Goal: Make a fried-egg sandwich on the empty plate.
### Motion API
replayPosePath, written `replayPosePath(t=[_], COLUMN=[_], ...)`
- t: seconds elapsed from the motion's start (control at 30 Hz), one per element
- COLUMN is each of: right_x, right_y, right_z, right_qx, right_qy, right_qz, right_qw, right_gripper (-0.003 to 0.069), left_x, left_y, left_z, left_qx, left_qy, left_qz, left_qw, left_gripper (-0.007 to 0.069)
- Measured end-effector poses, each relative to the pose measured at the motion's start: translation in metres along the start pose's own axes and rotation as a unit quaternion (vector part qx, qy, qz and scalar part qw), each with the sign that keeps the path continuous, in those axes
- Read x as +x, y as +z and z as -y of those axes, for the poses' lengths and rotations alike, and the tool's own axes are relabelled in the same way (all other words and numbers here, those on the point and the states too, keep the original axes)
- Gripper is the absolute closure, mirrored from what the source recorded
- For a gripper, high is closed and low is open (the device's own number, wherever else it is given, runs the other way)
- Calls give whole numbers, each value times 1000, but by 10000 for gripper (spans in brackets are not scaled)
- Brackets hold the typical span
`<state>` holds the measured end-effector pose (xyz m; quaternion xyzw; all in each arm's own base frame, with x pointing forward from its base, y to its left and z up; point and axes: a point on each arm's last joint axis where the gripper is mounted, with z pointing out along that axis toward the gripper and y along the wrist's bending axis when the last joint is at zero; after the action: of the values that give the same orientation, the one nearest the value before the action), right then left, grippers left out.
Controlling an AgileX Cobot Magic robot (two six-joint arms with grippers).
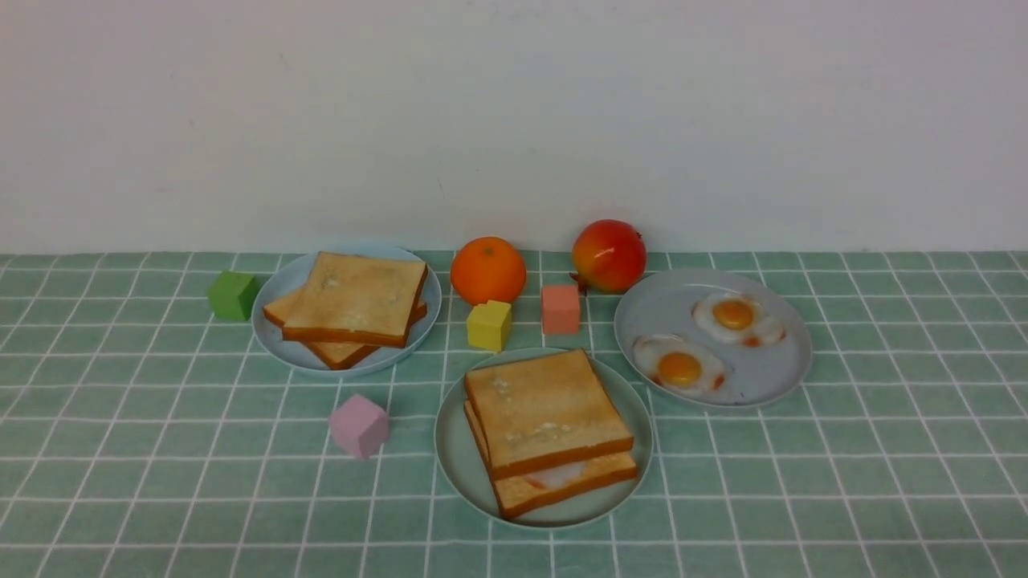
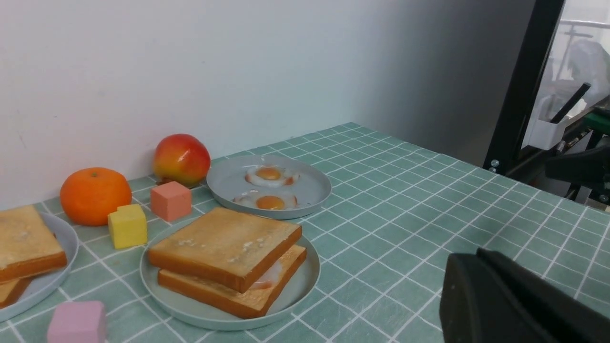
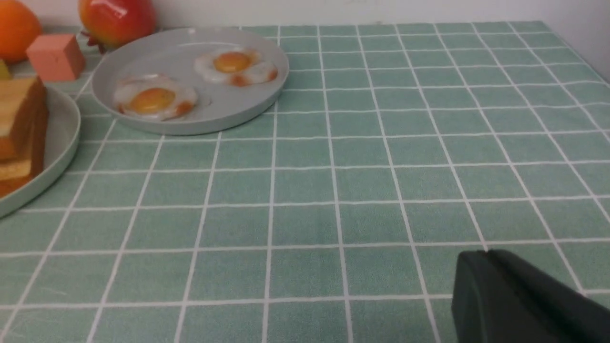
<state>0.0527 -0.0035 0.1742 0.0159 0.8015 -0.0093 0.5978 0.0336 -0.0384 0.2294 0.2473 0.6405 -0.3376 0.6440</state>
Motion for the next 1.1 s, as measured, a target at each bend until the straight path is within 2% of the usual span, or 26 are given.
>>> replayPosePath(t=[0.83, 0.9, 0.97, 1.03, 1.07, 1.1], right_x=[0, 0, 0, 0, 0, 0], right_y=[0, 0, 0, 0, 0, 0], right_z=[0, 0, 0, 0, 0, 0], right_qx=[0, 0, 0, 0, 0, 0], right_qy=[-1, -1, -1, -1, -1, -1], right_qz=[-3, -3, -3, -3, -3, -3], right_qw=[1000, 1000, 1000, 1000, 1000, 1000], right_gripper=[659, 657, 655, 655, 655, 654], left_x=[-1, -7, -13, -20, -20, -22], left_y=[0, 0, -1, -4, -5, -7], left_z=[0, -2, -7, -13, -14, -20], left_qx=[-2, -26, -71, -144, -149, -216], left_qy=[0, 0, 6, 19, 20, 28], left_qz=[11, 44, 84, 124, 126, 139], left_qw=[1000, 999, 994, 982, 981, 966], left_gripper=[623, 621, 620, 619, 619, 619])
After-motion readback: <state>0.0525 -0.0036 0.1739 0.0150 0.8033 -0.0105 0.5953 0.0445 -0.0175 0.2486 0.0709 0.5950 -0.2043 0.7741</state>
